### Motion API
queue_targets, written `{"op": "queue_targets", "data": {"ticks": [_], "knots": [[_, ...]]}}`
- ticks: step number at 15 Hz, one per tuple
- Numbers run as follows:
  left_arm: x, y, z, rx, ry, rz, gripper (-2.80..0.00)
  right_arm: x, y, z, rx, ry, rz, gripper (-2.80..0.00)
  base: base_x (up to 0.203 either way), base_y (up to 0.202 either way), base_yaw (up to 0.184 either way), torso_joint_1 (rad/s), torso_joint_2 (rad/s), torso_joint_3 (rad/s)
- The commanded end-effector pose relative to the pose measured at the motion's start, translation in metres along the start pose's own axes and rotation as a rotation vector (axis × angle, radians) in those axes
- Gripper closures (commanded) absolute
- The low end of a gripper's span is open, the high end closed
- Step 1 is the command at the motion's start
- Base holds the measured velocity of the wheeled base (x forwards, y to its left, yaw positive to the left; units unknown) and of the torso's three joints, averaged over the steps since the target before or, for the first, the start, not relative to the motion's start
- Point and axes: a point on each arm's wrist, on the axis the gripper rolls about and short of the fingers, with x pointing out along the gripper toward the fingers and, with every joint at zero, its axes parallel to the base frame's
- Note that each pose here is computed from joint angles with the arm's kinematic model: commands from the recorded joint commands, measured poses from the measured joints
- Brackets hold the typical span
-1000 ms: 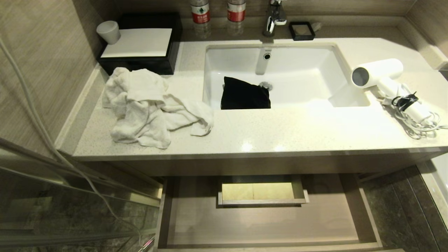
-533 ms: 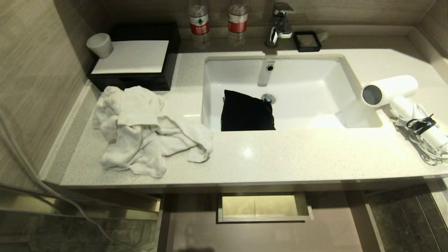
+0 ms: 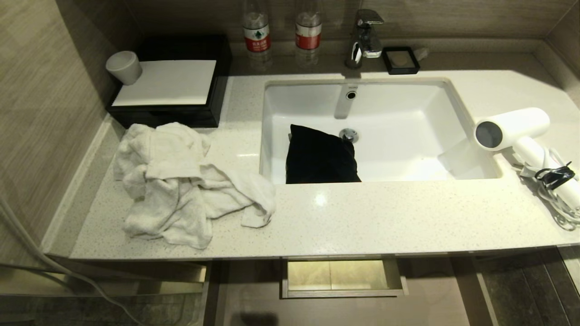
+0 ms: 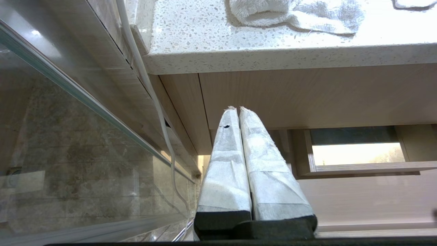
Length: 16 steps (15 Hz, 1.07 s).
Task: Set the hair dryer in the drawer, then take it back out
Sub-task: Pick up the hairdryer
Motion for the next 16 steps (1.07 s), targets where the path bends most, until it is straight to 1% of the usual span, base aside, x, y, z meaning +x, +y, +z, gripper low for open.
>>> {"op": "queue_targets", "data": {"ticks": [1, 5, 7, 11, 16], "knots": [[0.0, 0.0, 0.0, 0.0, 0.0, 0.0, 0.0, 0.0, 0.0, -0.0004, -0.001, -0.001, 0.002, 0.0, 0.0, 0.0, 0.0, 0.0, 0.0, 0.0], [0.0, 0.0, 0.0, 0.0, 0.0, 0.0, 0.0, 0.0, 0.0, -0.0005, 0.0, 0.001, 0.0, 0.0, 0.0, 0.0, 0.0, 0.225, -0.19, 0.032], [0.0001, 0.0, -0.0004, 0.0, 0.001, 0.0, 0.0, 0.0, 0.0, -0.0005, 0.002, 0.0, 0.0, 0.0, 0.0, 0.0, 0.0, 0.126, -0.07, 0.015], [0.0, 0.0, -0.0001, 0.0, 0.0, 0.0, 0.0, 0.0, -0.0001, -0.0003, 0.018, -0.003, -0.007, 0.0, 0.0, 0.0, 0.0, 0.016, -0.02, 0.003], [0.0001, 0.0, -0.0004, 0.0, 0.001, 0.0, 0.0, -0.0001, 0.0, -0.0003, -0.002, 0.001, 0.0, 0.0, 0.0, 0.0, 0.0, 0.0, 0.0, 0.0]]}}
